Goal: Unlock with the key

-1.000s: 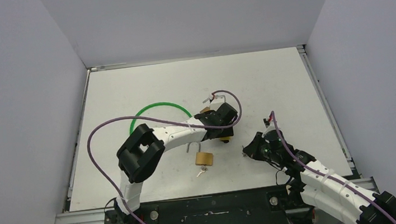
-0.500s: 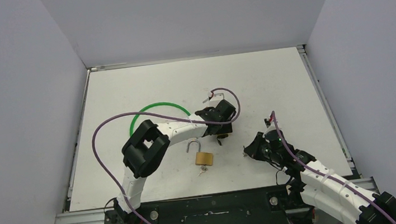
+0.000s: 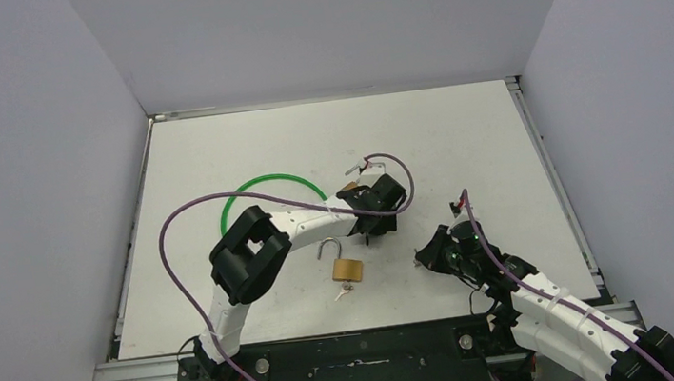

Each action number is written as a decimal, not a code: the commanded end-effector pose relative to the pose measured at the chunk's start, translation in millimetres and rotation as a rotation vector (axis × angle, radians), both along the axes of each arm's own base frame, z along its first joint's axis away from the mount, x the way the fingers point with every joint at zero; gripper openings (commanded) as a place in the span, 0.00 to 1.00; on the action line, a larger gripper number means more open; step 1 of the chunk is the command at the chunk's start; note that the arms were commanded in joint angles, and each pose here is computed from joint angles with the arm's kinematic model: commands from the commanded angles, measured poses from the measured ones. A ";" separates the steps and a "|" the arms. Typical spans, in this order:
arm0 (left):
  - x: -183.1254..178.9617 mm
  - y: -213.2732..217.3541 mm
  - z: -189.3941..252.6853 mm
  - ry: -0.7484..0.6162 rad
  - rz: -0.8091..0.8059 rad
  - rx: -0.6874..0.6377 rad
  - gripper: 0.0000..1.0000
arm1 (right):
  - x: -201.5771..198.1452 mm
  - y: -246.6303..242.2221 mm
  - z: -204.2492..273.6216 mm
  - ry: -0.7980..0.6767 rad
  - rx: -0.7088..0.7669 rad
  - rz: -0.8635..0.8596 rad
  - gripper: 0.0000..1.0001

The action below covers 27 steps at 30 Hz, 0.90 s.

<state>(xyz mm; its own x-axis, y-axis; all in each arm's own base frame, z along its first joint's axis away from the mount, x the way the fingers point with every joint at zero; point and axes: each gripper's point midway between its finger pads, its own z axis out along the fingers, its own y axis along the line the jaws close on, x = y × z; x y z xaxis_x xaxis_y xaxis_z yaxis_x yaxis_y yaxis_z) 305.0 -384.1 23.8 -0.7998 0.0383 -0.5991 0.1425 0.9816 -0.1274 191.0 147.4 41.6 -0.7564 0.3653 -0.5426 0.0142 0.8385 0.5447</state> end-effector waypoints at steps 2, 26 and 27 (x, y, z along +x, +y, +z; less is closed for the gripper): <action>-17.6 18.1 -21.7 0.083 -0.021 0.123 0.58 | 13.5 0.9 18.5 -0.060 0.012 -0.020 0.00; -19.9 3.3 37.6 0.031 0.128 -0.156 0.00 | 12.1 52.6 70.9 -0.311 0.238 0.248 0.00; -23.0 3.1 40.0 0.047 0.152 -0.183 0.00 | 11.6 55.7 71.8 -0.315 0.245 0.262 0.00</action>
